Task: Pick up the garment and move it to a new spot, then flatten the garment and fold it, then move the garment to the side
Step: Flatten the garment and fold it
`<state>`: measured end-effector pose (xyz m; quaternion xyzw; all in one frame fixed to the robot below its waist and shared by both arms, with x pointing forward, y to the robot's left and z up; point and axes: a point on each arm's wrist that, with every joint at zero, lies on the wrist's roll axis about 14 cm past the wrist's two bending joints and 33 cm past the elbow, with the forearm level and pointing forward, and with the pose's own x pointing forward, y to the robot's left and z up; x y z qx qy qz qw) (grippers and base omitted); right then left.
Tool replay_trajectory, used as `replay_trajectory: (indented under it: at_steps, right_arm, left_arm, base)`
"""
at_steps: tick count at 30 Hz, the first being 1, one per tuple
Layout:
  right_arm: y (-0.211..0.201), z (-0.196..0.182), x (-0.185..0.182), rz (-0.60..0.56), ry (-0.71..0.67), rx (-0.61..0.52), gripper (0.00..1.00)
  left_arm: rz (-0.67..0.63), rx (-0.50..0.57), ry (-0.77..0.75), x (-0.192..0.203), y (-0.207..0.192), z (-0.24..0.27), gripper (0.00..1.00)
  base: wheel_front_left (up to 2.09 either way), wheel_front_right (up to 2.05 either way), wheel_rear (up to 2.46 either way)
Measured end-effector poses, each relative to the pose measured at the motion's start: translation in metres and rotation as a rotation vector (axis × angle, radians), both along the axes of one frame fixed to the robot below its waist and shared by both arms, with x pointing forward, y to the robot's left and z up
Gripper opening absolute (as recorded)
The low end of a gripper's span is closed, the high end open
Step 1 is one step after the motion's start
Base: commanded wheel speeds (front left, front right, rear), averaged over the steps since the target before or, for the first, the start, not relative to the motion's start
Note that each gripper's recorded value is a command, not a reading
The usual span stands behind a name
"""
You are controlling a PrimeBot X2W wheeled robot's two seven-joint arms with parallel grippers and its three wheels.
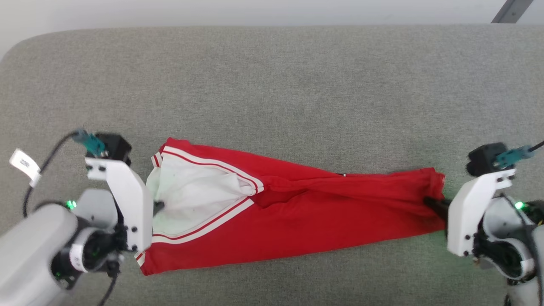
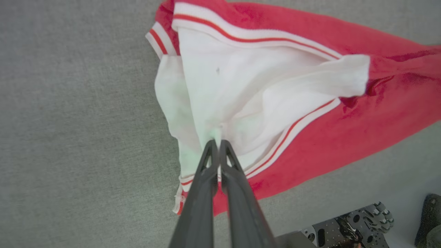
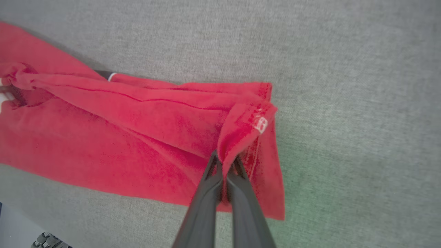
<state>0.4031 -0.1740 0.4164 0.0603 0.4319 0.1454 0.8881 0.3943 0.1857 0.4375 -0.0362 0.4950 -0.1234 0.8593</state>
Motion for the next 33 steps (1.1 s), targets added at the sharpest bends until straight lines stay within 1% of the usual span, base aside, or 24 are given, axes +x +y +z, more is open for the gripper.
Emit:
replay_trajectory:
  at_steps: [1,2,3,4,5,6,12,16,19,24,26,33]
  right_arm:
    - [0.002,-0.004,-0.002,-0.002,0.011,0.005,0.05]
    - [0.004,-0.006,-0.003,0.000,0.019,0.008,0.22]
    - [0.005,-0.008,-0.003,0.002,0.020,0.010,0.46]
    - [0.006,-0.009,-0.003,0.005,0.025,0.008,0.79]
    - [0.007,-0.009,-0.001,0.006,0.022,0.009,1.00]
    - [0.007,-0.009,0.000,0.006,0.020,0.009,1.00]
    - [0.004,-0.004,0.000,0.013,0.038,0.010,1.00]
    - [-0.002,0.008,0.007,0.008,0.017,0.006,1.00]
    - [-0.009,0.010,0.009,0.000,0.028,-0.011,1.00]
    - [-0.012,-0.002,0.008,-0.004,0.102,-0.013,1.00]
    - [-0.009,-0.015,0.006,0.006,0.163,-0.015,1.00]
    - [0.016,-0.035,0.011,0.063,0.249,0.014,1.00]
  left_arm:
    - [0.007,-0.001,0.015,-0.003,0.000,-0.006,0.00]
    - [0.008,-0.002,0.027,-0.006,0.001,-0.012,0.22]
    - [0.018,-0.011,0.032,-0.007,0.001,-0.015,0.46]
    - [0.029,-0.025,0.030,-0.006,0.000,-0.018,0.58]
    - [0.037,-0.034,0.021,-0.003,0.001,-0.019,0.95]
    - [0.045,-0.042,0.007,-0.001,0.002,-0.019,1.00]
    - [0.089,-0.082,-0.122,0.016,0.011,-0.006,1.00]
    - [0.097,-0.099,-0.262,0.024,0.016,0.010,1.00]
    - [0.106,-0.119,-0.368,0.027,0.019,0.022,1.00]
    - [0.151,-0.153,-0.510,0.025,0.027,0.033,1.00]
    - [0.183,-0.160,-0.597,0.024,0.034,0.040,1.00]
    - [0.280,-0.157,-0.717,0.010,0.055,0.036,1.00]
  base:
    - [0.00,0.00,0.00]
    - [0.00,0.00,0.00]
    - [0.00,0.00,0.00]
    - [0.00,0.00,0.00]
    - [0.00,0.00,0.00]
    - [0.00,0.00,0.00]
    - [0.00,0.00,0.00]
    - [0.00,0.00,0.00]
    - [0.00,0.00,0.00]
    - [0.00,0.00,0.00]
    - [0.00,0.00,0.00]
    - [0.00,0.00,0.00]
